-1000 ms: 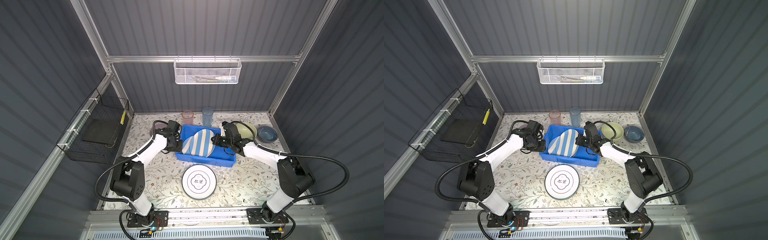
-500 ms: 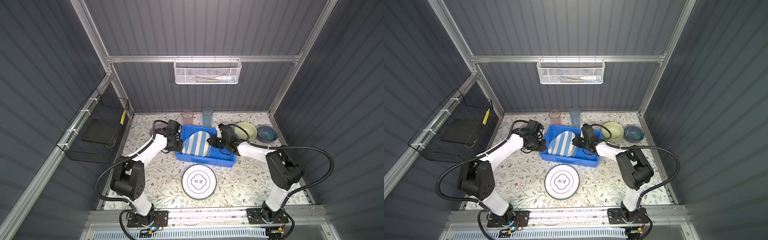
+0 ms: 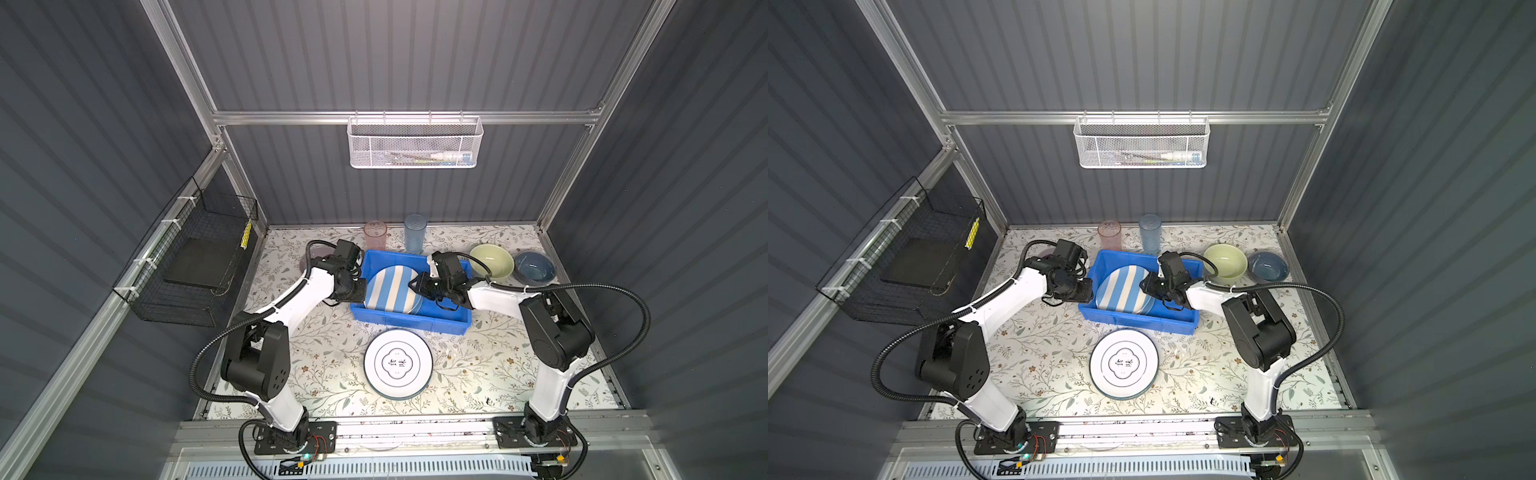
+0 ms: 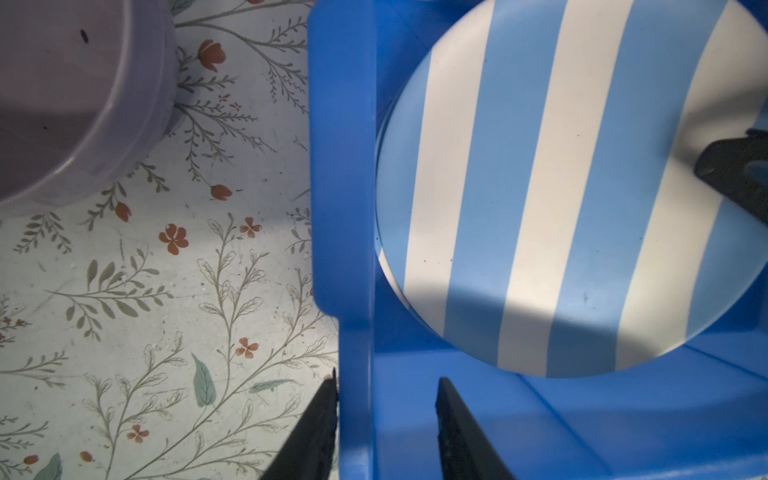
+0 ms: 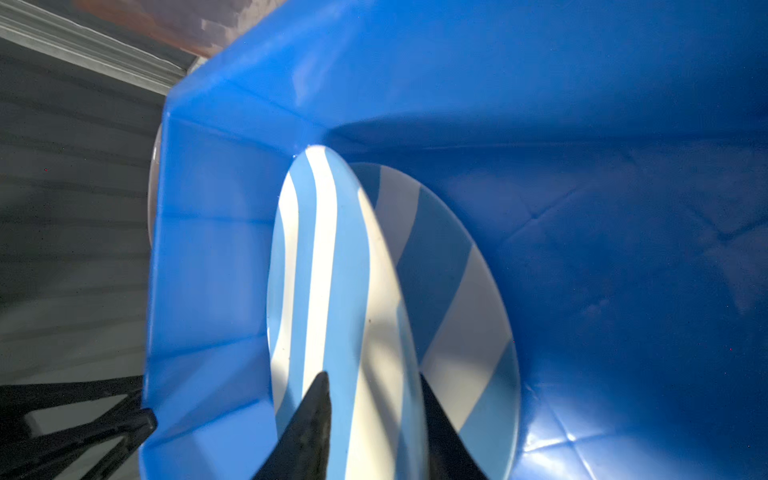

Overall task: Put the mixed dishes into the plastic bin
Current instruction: 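Lower the striped plate into the bin while left gripper steadies bin, then release the plate and move both grippers to the white plate stack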

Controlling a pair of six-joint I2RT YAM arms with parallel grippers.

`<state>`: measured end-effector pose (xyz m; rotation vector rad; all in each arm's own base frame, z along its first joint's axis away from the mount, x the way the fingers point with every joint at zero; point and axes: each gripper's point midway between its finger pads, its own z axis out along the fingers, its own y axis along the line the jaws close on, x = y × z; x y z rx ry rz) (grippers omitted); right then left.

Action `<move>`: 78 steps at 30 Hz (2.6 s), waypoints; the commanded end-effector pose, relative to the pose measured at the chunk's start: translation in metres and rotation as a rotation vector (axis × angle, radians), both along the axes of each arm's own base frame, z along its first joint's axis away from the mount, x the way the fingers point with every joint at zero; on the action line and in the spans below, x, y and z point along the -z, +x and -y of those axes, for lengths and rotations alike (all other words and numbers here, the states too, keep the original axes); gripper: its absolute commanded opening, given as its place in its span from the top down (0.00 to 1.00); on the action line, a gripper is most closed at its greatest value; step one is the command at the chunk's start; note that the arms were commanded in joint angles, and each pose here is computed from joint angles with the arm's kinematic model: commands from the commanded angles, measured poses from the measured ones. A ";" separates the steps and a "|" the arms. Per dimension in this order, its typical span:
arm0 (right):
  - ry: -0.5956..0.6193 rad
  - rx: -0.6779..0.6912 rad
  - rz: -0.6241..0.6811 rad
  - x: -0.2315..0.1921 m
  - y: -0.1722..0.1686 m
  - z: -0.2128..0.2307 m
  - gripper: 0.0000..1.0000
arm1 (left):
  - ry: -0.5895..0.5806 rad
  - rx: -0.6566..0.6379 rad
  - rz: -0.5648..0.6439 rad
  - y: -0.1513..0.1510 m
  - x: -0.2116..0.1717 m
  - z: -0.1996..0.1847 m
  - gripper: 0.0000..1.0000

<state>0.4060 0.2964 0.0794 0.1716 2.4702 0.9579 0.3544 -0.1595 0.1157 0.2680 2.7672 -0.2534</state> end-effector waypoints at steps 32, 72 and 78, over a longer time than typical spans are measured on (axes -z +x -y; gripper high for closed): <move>-0.398 -0.017 -0.052 0.025 -0.004 0.017 0.38 | -0.014 -0.013 -0.011 -0.005 0.000 -0.004 0.58; -0.472 -0.061 0.007 -0.010 -0.018 0.029 0.24 | -0.018 -0.034 0.026 -0.007 -0.020 -0.016 0.40; -0.397 -0.104 0.088 -0.063 -0.049 0.039 0.23 | -0.070 0.026 0.033 -0.030 -0.048 -0.012 0.38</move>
